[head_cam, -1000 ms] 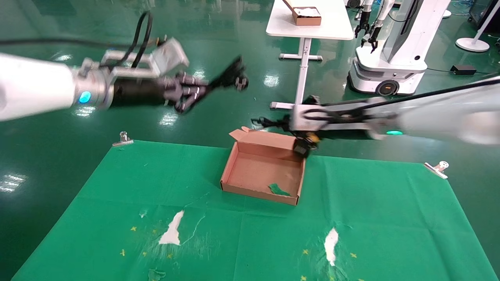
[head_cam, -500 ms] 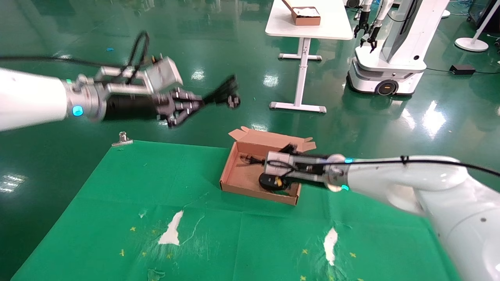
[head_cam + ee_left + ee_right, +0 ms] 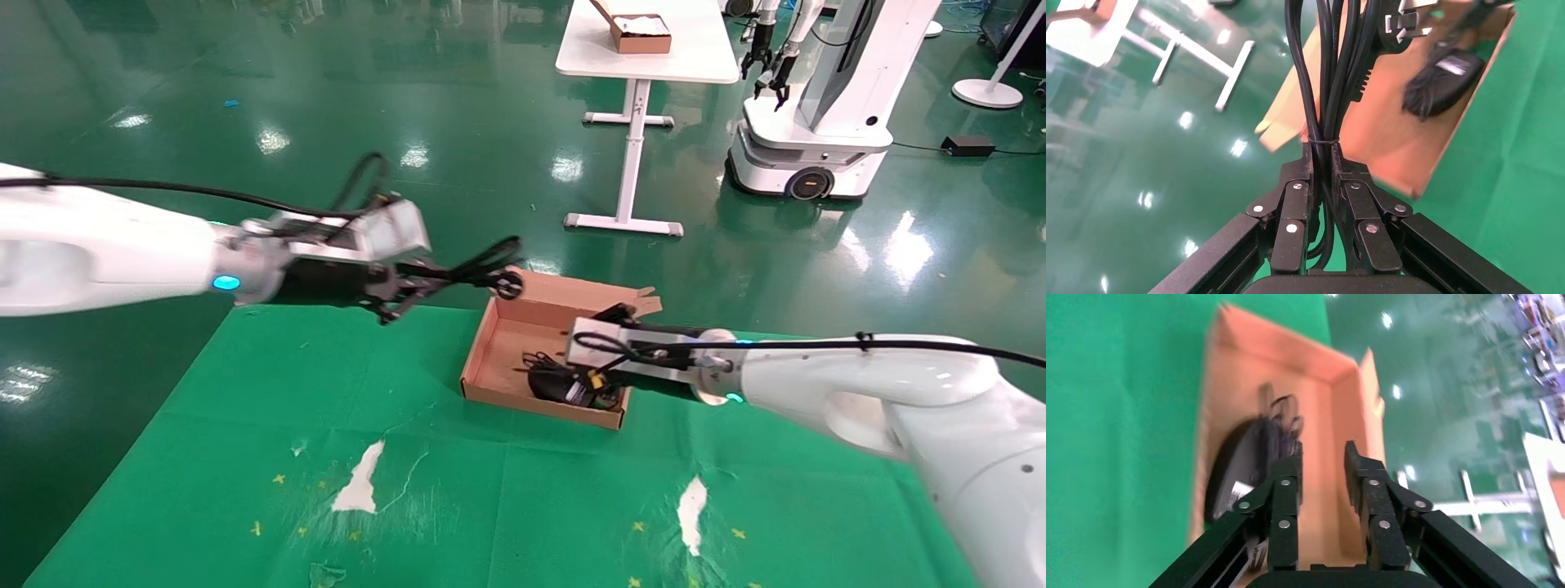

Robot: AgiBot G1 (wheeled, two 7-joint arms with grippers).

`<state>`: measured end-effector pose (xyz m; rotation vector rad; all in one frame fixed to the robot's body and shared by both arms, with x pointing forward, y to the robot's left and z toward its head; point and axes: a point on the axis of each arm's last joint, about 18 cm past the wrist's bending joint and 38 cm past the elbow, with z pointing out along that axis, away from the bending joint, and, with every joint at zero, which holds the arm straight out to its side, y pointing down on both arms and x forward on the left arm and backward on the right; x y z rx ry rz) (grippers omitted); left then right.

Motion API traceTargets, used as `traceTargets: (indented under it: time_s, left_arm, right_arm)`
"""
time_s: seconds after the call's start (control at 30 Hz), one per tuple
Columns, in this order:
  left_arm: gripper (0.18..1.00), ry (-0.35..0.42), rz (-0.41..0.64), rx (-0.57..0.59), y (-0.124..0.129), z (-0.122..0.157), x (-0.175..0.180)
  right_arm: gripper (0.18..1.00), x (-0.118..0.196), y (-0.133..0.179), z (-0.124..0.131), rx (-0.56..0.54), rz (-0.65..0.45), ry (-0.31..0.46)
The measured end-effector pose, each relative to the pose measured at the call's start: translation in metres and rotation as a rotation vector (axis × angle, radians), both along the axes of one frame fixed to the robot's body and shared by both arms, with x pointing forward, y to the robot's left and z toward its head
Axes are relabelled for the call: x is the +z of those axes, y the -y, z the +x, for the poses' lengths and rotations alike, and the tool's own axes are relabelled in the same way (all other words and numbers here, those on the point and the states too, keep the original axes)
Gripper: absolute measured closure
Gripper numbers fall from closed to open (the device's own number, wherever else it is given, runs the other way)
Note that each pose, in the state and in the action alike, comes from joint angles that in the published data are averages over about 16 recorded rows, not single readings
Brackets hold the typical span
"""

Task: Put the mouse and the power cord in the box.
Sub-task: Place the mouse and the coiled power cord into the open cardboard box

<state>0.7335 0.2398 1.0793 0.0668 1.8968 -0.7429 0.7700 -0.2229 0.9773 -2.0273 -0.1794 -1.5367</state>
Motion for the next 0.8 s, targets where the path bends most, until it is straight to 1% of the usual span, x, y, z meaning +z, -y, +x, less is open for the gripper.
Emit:
traceTargets:
  time_s: [0.1, 0.23, 0.37, 0.43, 0.6, 0.7, 0.8]
  left_arm:
    - [0.951, 0.008, 0.021, -0.019, 0.020, 0.006, -0.009]
    - [0.951, 0.003, 0.024, -0.053, 0.046, 0.010, -0.025]
    - [0.952, -0.021, -0.007, -0.070, 0.067, 0.013, -0.043]
    - [0.952, -0.037, -0.028, -0.070, 0.075, 0.014, -0.050]
    - [0.952, -0.071, -0.088, -0.047, 0.091, 0.015, -0.060]
    - [0.952, -0.082, -0.125, -0.022, 0.098, 0.016, -0.060]
    - [0.952, -0.076, -0.146, 0.003, 0.104, 0.017, -0.056]
  right_arm:
    - [0.854, 0.014, 0.020, 0.002, -0.049, -0.004, 0.033]
    - [0.795, 0.043, 0.056, -0.001, -0.115, -0.013, 0.091]
    - [0.731, 0.079, 0.095, -0.013, -0.165, -0.022, 0.151]
    - [0.681, 0.096, 0.114, -0.022, -0.176, -0.026, 0.177]
    - [0.568, 0.126, 0.149, -0.051, -0.146, -0.033, 0.204]
    - [0.491, 0.134, 0.162, -0.068, -0.111, -0.035, 0.200]
    - [0.434, 0.137, 0.168, -0.082, -0.072, -0.039, 0.187]
